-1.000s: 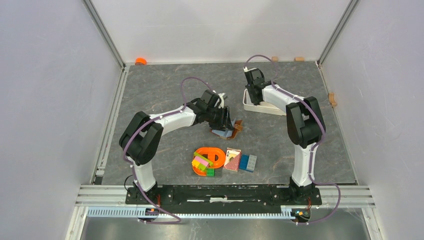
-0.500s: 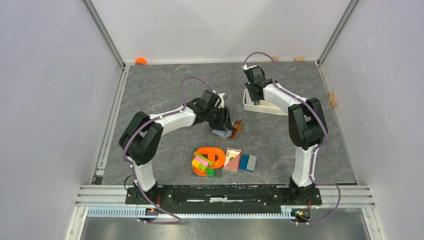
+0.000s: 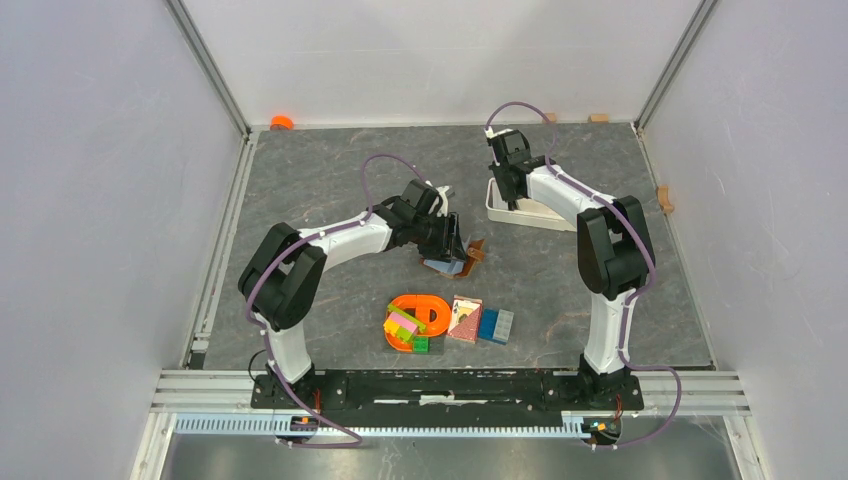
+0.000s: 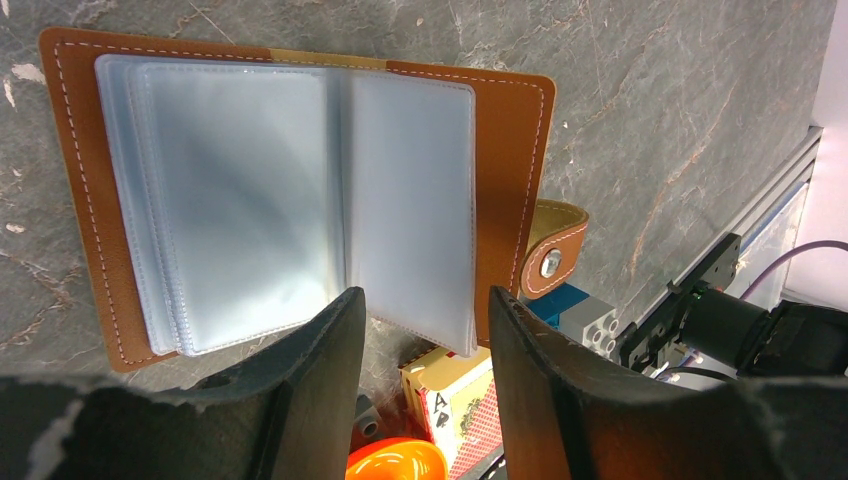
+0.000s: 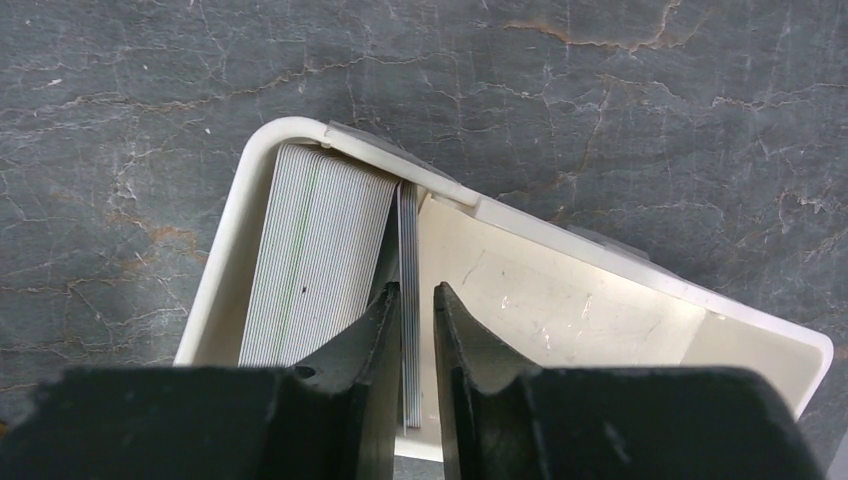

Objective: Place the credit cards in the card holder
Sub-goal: Pick up the credit card from the storage box.

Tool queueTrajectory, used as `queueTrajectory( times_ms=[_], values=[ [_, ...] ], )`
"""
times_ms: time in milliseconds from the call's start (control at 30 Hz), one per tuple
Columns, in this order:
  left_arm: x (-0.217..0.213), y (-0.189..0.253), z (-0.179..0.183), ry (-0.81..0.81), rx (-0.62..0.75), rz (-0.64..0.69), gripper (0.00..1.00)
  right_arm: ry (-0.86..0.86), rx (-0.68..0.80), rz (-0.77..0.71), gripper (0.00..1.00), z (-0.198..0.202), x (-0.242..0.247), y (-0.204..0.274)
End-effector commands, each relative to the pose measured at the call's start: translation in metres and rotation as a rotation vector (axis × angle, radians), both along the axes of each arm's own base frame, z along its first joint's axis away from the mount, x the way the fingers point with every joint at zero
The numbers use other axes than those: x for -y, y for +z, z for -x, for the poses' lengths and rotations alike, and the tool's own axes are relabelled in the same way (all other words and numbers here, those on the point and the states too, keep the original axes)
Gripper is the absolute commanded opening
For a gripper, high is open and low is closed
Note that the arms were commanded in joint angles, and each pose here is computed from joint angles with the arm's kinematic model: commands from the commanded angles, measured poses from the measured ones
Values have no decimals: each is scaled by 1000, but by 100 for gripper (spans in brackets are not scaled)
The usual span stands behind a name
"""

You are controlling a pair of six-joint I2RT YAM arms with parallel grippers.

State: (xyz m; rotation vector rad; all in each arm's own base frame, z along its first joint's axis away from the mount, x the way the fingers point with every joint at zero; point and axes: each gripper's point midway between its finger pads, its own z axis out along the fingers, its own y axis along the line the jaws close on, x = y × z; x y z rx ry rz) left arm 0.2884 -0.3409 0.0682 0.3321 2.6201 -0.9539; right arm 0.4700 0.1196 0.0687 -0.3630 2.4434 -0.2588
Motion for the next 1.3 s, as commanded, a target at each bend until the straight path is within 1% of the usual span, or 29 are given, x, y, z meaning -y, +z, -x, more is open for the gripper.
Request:
queueTrajectory(
  times_ms=[0, 167, 400, 867, 1100, 1267],
  values=[
    [10, 33, -4, -24, 55, 66, 55, 0, 64, -11, 21, -12, -1, 24],
    [10, 34, -4, -25, 55, 66, 55, -3, 66, -11, 8, -12, 0, 24],
    [11, 33, -4, -25, 53, 67, 55, -3, 89, -10, 0, -14, 0, 35],
    [10, 35, -4, -23, 57, 67, 55, -2, 144, -32, 0, -11, 1, 63],
    [11, 36, -4, -24, 58, 69, 55, 39, 80, -14, 0, -8, -2, 39],
    [10, 36, -4, -24, 61, 69, 55, 30, 48, 4, 3, -4, 1, 19]
  ],
)
